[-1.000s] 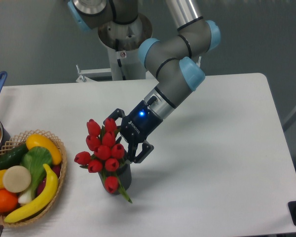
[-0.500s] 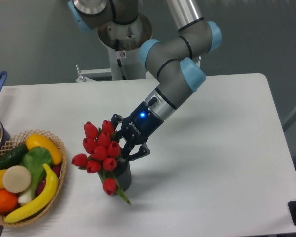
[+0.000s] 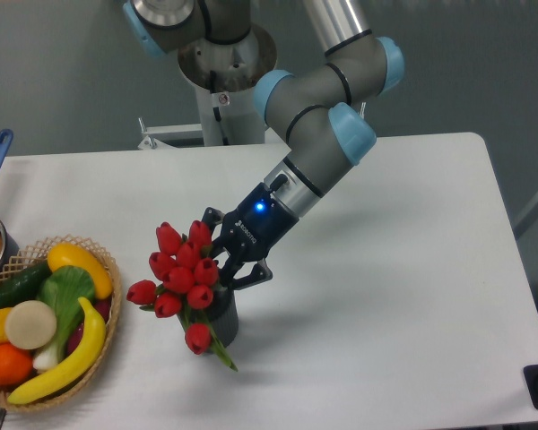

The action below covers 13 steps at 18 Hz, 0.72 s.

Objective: Pick up the flowers from the vase
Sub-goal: 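Close the gripper around the tulip stems just above the vase rim, then lift the gripped tulips up and out of the grey vase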

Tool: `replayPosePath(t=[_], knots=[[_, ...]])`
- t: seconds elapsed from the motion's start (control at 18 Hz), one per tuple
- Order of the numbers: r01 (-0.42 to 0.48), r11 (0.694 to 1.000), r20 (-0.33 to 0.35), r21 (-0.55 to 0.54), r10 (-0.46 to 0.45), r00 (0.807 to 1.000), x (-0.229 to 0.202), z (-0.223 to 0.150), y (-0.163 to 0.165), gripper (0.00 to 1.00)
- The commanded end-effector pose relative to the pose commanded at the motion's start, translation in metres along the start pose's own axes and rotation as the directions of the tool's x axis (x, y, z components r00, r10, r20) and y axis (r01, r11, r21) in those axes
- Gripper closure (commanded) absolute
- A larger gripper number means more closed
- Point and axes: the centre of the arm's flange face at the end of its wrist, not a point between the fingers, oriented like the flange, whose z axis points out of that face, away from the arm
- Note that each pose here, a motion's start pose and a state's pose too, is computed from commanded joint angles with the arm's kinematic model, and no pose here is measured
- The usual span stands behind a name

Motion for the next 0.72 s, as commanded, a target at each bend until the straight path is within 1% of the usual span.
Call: replayPosePath(t=[0.17, 0.44, 0.72], knots=[[-0.004, 1.000, 0.004, 0.027, 0.004, 1.000, -0.001, -0.005, -0.006, 0.60], [0.033, 0.999, 0.031, 0.040, -0.034, 0.999, 0.008, -0.023, -0.035, 0.60], [0.064, 0.995, 0.051, 0.081, -0.068, 0.996, 0.019, -0.044, -0.064, 0.60]])
